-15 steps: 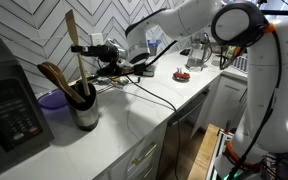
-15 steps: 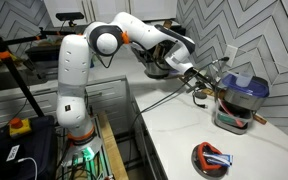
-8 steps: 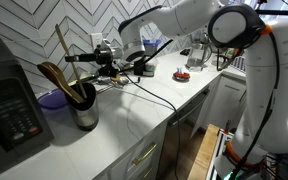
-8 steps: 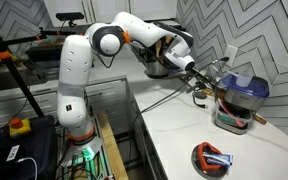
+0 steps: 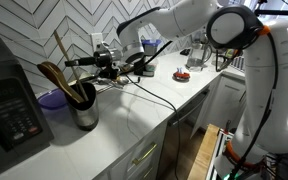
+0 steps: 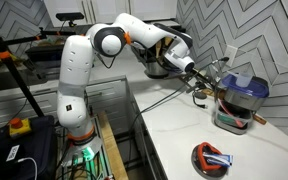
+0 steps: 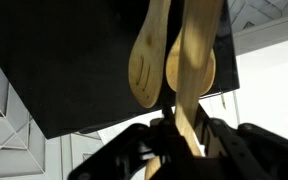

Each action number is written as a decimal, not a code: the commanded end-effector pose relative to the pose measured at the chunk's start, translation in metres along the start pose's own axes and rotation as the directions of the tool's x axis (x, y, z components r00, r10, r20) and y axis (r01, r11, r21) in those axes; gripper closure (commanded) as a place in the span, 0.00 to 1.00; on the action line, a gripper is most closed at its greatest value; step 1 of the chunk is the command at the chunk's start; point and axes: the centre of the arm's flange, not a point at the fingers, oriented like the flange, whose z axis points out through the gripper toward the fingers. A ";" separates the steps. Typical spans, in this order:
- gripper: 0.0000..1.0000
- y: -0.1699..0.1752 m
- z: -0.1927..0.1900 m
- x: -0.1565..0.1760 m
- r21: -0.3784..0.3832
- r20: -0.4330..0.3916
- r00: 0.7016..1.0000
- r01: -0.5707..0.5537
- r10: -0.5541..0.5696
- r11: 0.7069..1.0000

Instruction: Put the wooden spatula in the utensils box

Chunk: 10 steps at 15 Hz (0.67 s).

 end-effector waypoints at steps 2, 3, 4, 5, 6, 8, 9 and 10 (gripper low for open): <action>0.77 0.000 0.001 0.002 0.002 -0.001 1.000 0.003 -0.003 1.000; 0.94 0.000 0.001 0.002 0.002 -0.001 1.000 0.004 -0.004 1.000; 0.94 -0.001 0.004 -0.005 -0.012 0.019 1.000 0.018 -0.018 1.000; 0.94 0.000 0.005 -0.013 -0.033 0.033 0.999 0.026 -0.025 0.999; 0.94 0.001 0.005 -0.019 -0.049 0.037 0.999 0.028 -0.026 0.998; 0.94 0.002 0.008 -0.034 -0.085 0.039 0.999 0.024 -0.021 0.996; 0.94 0.003 0.009 -0.041 -0.091 0.041 0.999 0.011 -0.008 0.996; 0.94 0.002 0.011 -0.049 -0.087 0.039 0.999 -0.010 0.014 0.996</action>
